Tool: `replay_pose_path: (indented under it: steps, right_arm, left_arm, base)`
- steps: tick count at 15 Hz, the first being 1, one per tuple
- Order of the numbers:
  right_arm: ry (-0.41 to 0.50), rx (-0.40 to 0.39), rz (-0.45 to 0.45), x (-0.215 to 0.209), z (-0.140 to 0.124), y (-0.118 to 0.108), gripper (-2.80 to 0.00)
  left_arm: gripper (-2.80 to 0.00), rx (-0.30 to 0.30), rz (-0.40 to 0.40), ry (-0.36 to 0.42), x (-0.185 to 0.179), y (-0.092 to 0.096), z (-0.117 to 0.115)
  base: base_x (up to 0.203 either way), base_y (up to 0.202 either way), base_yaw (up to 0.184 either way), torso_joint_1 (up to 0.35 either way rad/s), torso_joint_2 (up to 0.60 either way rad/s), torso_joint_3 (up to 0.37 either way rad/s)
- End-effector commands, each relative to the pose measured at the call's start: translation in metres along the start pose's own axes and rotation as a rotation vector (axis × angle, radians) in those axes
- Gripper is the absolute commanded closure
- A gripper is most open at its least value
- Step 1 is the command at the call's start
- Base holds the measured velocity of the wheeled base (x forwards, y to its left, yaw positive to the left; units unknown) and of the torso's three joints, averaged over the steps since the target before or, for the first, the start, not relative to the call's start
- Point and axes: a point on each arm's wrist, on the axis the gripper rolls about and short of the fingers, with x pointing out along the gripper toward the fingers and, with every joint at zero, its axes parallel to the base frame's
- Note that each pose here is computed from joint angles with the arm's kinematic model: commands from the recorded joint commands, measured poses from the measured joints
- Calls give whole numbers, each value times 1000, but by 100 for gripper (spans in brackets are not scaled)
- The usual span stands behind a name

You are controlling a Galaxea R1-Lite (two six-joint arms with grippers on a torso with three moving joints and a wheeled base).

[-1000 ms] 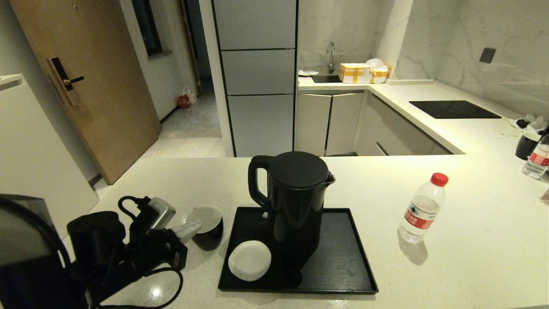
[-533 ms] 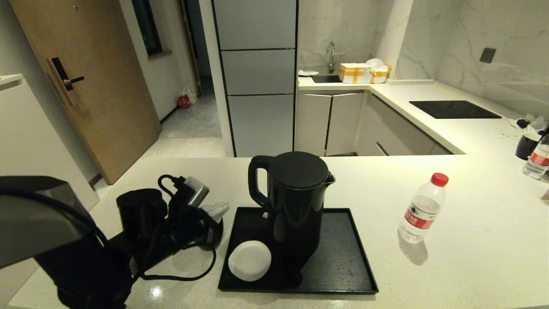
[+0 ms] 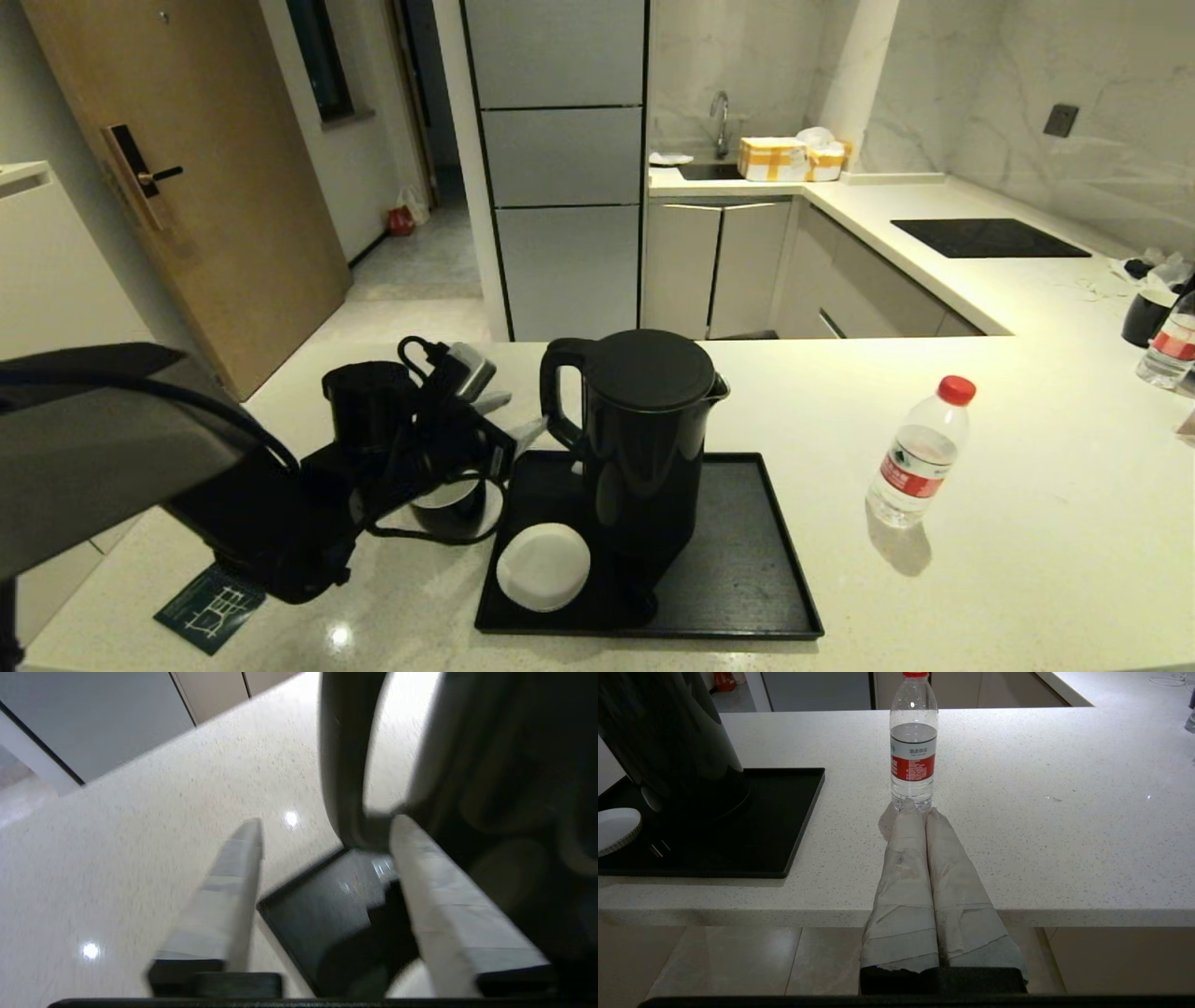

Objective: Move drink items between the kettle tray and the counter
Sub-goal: Pick up the kettle

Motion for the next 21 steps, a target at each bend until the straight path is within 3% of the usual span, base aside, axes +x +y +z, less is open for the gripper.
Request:
replay_pose_path:
  steps: [1,4,6,21]
  right_arm:
    - [2,-1,0,0,0,0,0]
    - [2,-1,1,0,0,0,0]
    - [2,-1,1,0,0,0,0]
    - [2,-1,0,0,0,0,0]
  left_arm:
    - [-280,8,-6,-14,20,-1,-9]
    - [-280,18,-6,-38,37,-5,-7]
    - [-280,15,2,-10,44,-6,-5]
    - [-280,25,17,-47,78,4,0]
  base:
    - [0,0,0,0,0,0]
    - [0,0,0,0,0,0]
    - [0,0,0,0,0,0]
    - [0,0,0,0,0,0]
